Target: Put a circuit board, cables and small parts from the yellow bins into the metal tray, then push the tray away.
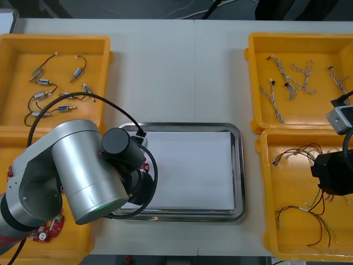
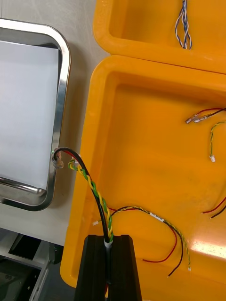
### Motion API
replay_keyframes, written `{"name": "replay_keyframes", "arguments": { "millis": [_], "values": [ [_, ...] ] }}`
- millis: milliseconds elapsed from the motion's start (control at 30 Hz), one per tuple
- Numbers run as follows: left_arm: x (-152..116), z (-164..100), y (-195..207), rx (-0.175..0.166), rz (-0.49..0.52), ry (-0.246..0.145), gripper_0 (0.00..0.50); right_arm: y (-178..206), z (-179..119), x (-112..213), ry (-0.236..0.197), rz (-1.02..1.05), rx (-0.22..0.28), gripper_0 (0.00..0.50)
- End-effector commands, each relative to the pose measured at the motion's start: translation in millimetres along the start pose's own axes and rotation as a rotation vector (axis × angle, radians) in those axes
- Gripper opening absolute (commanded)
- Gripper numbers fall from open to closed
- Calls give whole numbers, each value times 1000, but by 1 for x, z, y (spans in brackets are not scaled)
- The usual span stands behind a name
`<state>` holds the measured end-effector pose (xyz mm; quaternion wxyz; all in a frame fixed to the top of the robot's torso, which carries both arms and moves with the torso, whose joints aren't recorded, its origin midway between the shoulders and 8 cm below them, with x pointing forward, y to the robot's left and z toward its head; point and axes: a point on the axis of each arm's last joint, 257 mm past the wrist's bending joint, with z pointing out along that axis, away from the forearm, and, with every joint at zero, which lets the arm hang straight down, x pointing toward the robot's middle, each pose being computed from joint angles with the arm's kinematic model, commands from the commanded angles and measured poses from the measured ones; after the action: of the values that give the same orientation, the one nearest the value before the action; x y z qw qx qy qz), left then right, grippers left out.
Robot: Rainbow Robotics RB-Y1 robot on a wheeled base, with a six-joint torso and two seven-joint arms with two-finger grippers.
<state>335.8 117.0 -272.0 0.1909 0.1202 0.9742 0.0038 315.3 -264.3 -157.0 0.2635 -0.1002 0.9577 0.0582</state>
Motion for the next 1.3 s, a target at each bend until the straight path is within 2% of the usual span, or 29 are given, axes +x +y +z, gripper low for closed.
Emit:
{"name": "replay_keyframes", "arguments": {
  "millis": [33, 933, 1300],
  "values": [
    [-6, -1, -18, 14, -43, -15, 0, -3, -5, 2, -1, -10, 34, 0],
    [5, 20, -41, 52, -17, 18, 0, -3, -5, 2, -1, -10, 34, 0],
    [7, 28, -43, 39, -10, 22, 0, -3, -5, 2, -1, -10, 34, 0]
  ]
}}
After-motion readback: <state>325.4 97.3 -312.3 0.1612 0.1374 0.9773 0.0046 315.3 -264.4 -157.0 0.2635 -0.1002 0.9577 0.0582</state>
